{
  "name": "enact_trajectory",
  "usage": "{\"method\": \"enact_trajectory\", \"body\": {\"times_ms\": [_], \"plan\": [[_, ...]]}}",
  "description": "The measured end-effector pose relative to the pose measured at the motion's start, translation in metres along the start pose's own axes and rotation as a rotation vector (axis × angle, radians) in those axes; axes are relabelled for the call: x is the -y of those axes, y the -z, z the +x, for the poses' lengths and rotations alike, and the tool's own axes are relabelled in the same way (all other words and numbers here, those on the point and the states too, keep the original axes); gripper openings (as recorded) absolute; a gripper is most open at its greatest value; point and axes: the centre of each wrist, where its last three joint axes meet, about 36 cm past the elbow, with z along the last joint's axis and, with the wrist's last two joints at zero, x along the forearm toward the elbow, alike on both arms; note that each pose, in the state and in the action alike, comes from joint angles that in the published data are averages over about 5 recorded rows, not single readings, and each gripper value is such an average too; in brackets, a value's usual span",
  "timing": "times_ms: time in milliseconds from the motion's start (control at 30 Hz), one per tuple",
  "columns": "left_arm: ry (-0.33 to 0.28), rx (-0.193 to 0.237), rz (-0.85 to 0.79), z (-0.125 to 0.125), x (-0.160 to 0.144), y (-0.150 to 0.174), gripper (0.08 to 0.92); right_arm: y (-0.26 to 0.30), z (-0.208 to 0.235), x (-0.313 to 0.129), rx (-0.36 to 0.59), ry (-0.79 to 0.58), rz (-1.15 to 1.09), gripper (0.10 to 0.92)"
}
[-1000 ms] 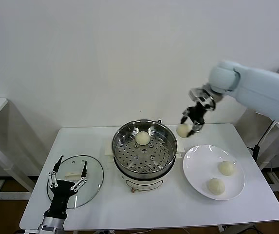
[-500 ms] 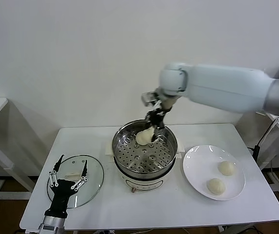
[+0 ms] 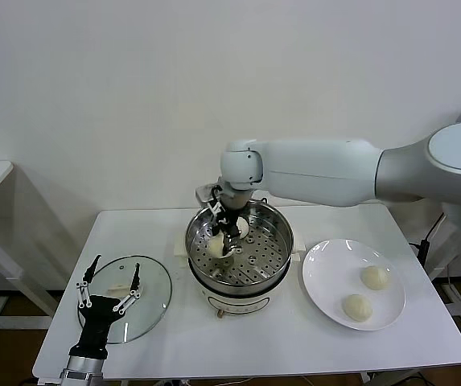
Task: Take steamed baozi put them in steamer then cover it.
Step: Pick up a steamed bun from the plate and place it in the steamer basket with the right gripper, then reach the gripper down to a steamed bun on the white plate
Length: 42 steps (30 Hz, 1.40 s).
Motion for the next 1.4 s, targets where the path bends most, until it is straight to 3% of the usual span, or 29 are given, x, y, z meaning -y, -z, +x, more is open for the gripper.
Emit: {"method": "enact_trajectory", "body": {"times_ms": [233, 533, 767, 1133, 1400], "plan": [[0.004, -0.002, -0.003, 0.0, -0.002, -0.001, 0.823, 0.008, -0.015, 0.0, -0.005, -0.009, 0.006, 0.611], [0.005, -0.002, -0.004, 0.0, -0.003, -0.002, 0.823, 0.009, -0.017, -0.003, 0.008, -0.025, 0.007, 0.804], [0.006, -0.002, -0.003, 0.001, -0.002, -0.001, 0.823, -0.009, 0.014, -0.008, 0.023, -0.058, 0.014, 0.822], [-0.009, -0.005, -0.009, 0.002, 0.0, -0.001, 0.823, -0.134, 0.105, -0.048, 0.026, -0.104, -0.062, 0.823], [-0.02, -0.011, -0.008, 0.004, 0.004, -0.003, 0.823, -0.234, 0.112, -0.117, -0.001, -0.041, -0.147, 0.823]]}}
